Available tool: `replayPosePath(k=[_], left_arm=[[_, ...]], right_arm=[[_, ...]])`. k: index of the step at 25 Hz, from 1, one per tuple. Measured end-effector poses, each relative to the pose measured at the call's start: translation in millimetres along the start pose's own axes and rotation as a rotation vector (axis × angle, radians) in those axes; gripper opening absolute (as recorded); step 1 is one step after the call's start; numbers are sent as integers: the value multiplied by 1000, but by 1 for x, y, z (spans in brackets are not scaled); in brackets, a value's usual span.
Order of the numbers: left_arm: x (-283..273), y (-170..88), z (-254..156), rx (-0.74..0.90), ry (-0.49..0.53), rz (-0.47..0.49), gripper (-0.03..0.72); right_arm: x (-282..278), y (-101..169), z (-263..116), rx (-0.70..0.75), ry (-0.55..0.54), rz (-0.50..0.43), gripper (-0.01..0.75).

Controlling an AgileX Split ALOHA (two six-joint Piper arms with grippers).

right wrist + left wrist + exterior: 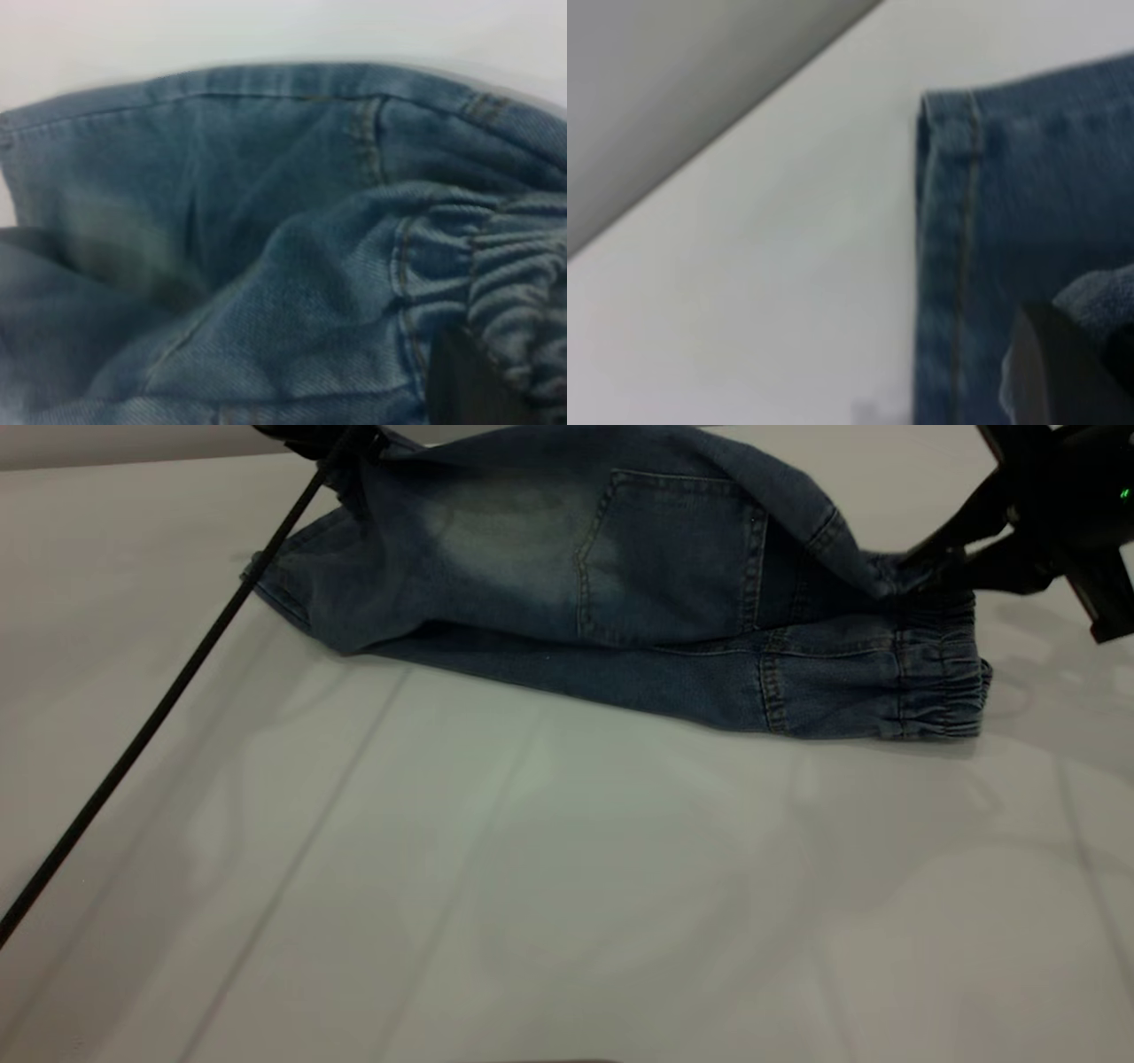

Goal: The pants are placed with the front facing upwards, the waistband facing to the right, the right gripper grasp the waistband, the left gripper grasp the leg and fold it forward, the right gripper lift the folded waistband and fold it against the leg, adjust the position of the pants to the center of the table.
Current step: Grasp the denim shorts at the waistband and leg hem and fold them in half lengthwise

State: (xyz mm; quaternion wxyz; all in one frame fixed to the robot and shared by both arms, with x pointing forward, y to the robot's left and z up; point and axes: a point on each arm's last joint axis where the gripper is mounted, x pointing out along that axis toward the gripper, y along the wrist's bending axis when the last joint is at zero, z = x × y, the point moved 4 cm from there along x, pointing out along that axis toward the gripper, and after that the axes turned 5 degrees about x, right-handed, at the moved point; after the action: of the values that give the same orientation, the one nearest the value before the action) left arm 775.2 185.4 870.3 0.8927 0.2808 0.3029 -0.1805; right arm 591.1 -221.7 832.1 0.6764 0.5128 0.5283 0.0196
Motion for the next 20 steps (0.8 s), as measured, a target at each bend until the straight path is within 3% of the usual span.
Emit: replayPosePath(k=[11,20], left_arm=[[8,18,20,55,-62,52,44],[14,18,7,78,-20,41,140]], right_arm=[[3,-4,-1,-1,10,-4,94],[4,2,1,88,3,45,101]])
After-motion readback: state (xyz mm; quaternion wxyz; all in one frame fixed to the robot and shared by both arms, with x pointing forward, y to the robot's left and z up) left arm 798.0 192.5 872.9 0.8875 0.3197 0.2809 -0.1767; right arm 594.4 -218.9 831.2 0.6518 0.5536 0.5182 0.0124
